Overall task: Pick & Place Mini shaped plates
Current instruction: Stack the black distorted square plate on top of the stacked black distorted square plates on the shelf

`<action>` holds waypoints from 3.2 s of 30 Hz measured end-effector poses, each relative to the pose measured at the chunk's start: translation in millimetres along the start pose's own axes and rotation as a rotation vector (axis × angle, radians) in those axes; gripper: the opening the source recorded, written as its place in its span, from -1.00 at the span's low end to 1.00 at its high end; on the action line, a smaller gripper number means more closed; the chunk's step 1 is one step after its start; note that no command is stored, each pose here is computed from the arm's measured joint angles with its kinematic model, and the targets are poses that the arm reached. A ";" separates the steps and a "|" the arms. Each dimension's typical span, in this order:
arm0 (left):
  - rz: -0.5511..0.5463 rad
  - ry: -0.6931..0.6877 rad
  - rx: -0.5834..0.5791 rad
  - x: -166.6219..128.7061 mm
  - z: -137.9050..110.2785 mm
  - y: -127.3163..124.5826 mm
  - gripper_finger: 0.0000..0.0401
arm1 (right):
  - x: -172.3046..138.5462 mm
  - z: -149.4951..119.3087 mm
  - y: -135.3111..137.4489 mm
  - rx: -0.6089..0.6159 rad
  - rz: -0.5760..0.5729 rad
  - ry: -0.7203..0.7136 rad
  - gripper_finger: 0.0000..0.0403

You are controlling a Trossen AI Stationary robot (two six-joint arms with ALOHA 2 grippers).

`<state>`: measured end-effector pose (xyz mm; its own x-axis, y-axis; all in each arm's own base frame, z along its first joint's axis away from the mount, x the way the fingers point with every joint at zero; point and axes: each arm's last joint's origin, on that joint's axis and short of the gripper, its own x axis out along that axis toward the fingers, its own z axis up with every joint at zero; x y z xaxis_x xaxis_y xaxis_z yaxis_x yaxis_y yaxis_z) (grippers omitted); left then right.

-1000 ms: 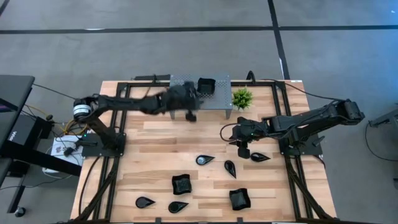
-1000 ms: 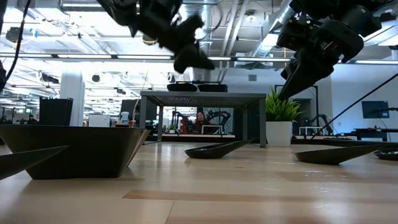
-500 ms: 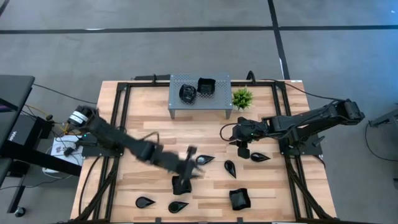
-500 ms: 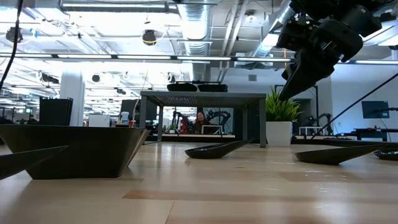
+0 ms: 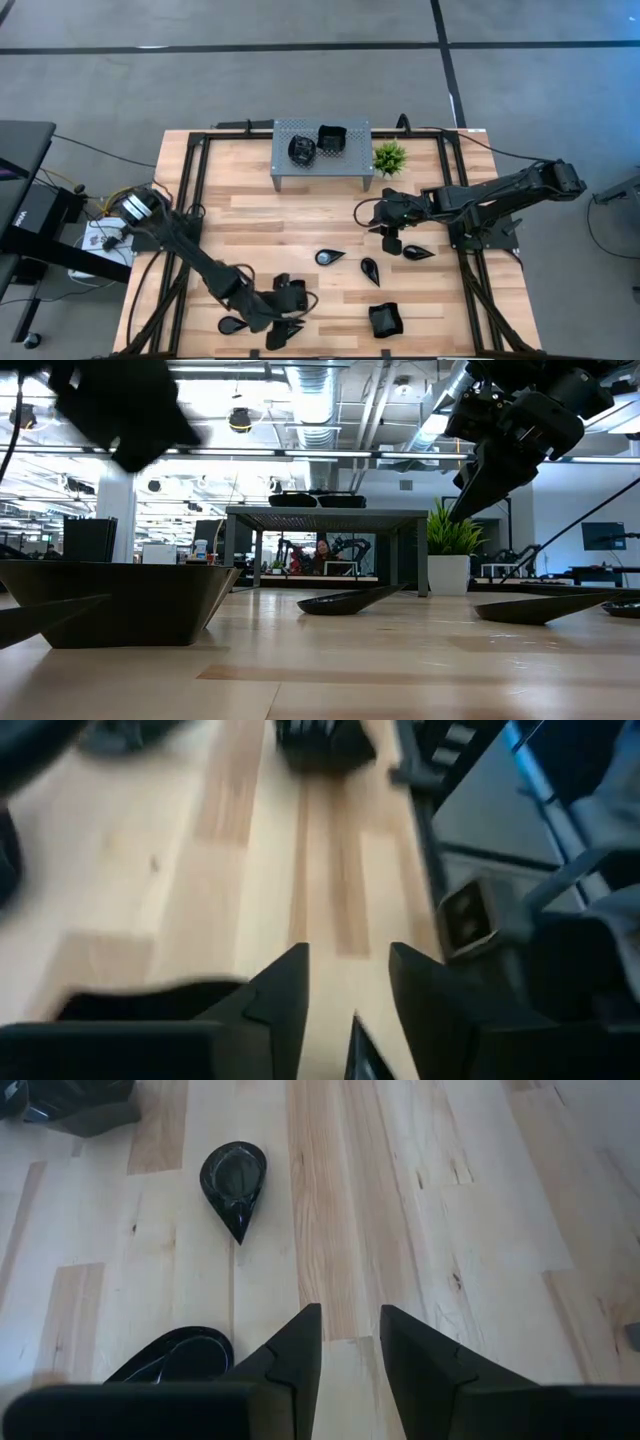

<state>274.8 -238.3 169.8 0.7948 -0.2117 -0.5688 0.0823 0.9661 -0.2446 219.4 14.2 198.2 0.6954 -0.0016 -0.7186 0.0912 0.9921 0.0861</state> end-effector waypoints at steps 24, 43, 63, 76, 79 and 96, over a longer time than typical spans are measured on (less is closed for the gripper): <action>0.129 0.092 0.083 15.3 -27.9 6.0 -0.31 | -3.1 -6.8 31.6 -0.072 0.102 0.010 -0.50; 0.148 0.123 0.043 17.9 -33.8 8.3 -0.31 | -4.4 -8.8 39.3 -0.098 0.128 0.011 -0.50; 0.131 0.091 0.237 24.8 -6.2 12.2 -0.96 | -4.3 -7.2 39.2 -0.094 0.130 -0.004 -0.50; 0.283 0.025 0.599 15.9 122.3 140.8 -0.97 | -4.4 -6.6 39.3 -0.094 0.131 -0.011 -0.50; 0.369 -0.006 0.652 -3.5 144.7 177.0 -0.96 | -4.4 -6.7 39.3 -0.094 0.131 -0.010 -0.50; 0.554 -0.100 0.713 -80.8 184.0 333.8 -0.97 | -4.2 -6.4 38.7 -0.224 0.128 -0.020 -0.50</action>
<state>348.7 128.4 278.6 0.8771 0.2921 -0.3813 -0.0010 0.7949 0.6067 215.5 53.4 200.2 0.7051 0.1257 -0.6979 -0.1571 0.9874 0.0192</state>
